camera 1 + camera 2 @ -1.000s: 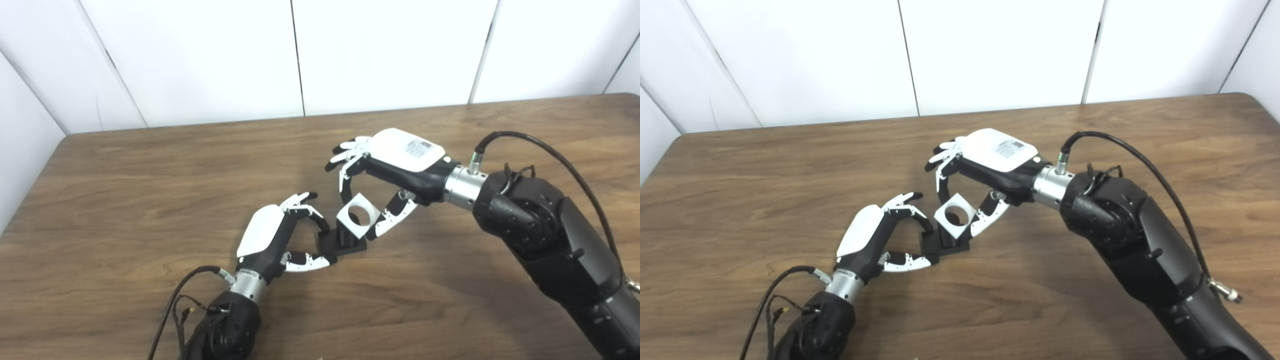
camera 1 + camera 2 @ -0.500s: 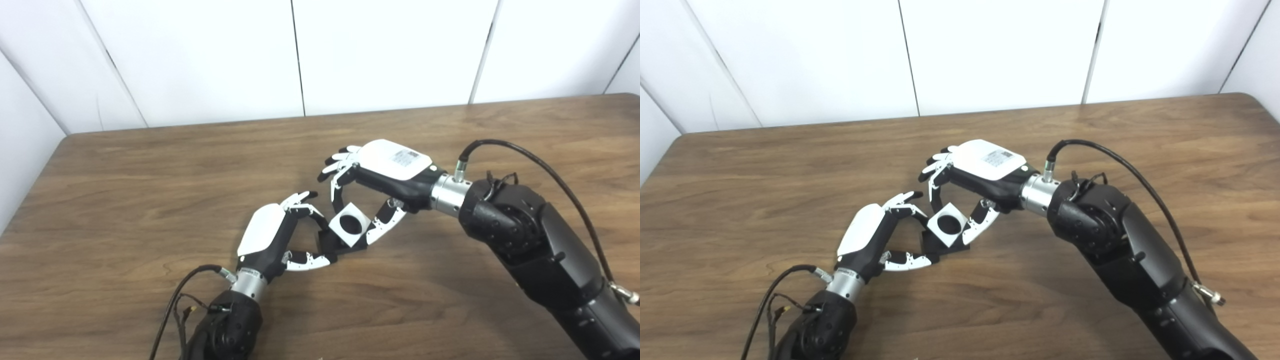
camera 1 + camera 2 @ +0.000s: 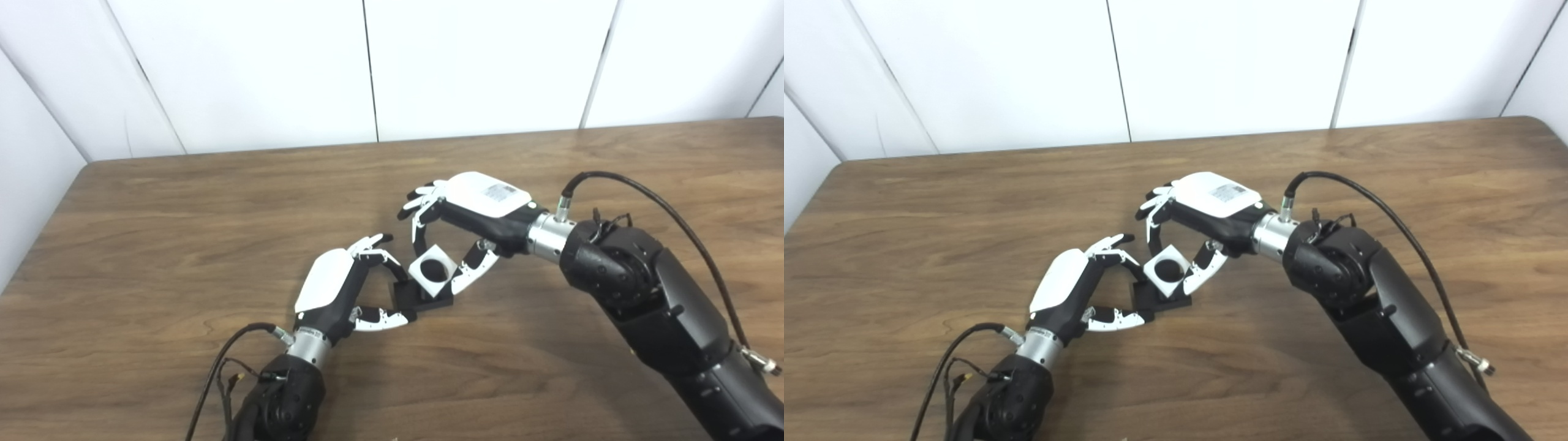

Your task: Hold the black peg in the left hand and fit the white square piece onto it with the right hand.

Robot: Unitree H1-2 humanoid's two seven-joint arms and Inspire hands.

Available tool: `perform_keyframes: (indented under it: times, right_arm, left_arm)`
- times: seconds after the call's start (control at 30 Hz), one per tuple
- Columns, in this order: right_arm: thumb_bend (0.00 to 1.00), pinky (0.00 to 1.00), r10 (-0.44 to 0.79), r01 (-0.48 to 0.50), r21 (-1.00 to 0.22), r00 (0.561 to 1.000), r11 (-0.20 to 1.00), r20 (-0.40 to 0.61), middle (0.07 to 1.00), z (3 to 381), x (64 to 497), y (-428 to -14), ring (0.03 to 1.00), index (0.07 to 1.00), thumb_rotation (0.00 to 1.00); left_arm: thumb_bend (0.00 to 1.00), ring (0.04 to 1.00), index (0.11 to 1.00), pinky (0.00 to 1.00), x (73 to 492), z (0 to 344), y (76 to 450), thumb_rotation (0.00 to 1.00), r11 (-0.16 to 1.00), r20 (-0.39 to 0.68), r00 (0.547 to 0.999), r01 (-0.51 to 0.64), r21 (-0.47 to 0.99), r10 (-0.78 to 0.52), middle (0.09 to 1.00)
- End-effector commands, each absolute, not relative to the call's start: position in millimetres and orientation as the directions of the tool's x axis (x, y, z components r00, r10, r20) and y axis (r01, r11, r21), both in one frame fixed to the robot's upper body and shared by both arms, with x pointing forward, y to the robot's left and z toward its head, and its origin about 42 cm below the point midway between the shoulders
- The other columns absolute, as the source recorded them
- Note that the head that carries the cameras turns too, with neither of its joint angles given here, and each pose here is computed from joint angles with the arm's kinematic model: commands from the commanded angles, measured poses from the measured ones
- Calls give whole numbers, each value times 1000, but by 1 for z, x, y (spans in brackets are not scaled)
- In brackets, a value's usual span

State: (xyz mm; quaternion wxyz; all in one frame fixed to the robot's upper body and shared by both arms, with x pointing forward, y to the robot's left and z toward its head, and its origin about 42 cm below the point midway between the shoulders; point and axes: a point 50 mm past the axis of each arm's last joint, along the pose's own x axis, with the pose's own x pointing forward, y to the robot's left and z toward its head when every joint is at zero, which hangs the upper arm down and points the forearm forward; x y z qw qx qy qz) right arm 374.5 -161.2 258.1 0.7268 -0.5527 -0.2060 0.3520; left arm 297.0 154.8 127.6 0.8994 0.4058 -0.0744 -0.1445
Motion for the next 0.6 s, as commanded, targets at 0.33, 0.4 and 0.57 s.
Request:
perform_keyframes:
  times: [0.33,0.4,0.57]
  right_arm:
    - [518,939,739,-168,-970,673,178,19,835,297,384,-162,912,482,147]
    - [519,943,737,-170,-969,675,179,18,834,297,385,-162,913,482,146]
    - [519,925,736,-183,-968,676,173,4,831,292,384,-163,910,482,146]
  left_arm:
    - [523,917,491,801,293,118,159,76,595,-52,946,242,766,-319,899]
    - [523,916,491,801,293,118,160,76,595,-53,946,243,766,-319,899]
    - [523,918,491,800,293,119,160,76,596,-51,946,243,765,-320,900]
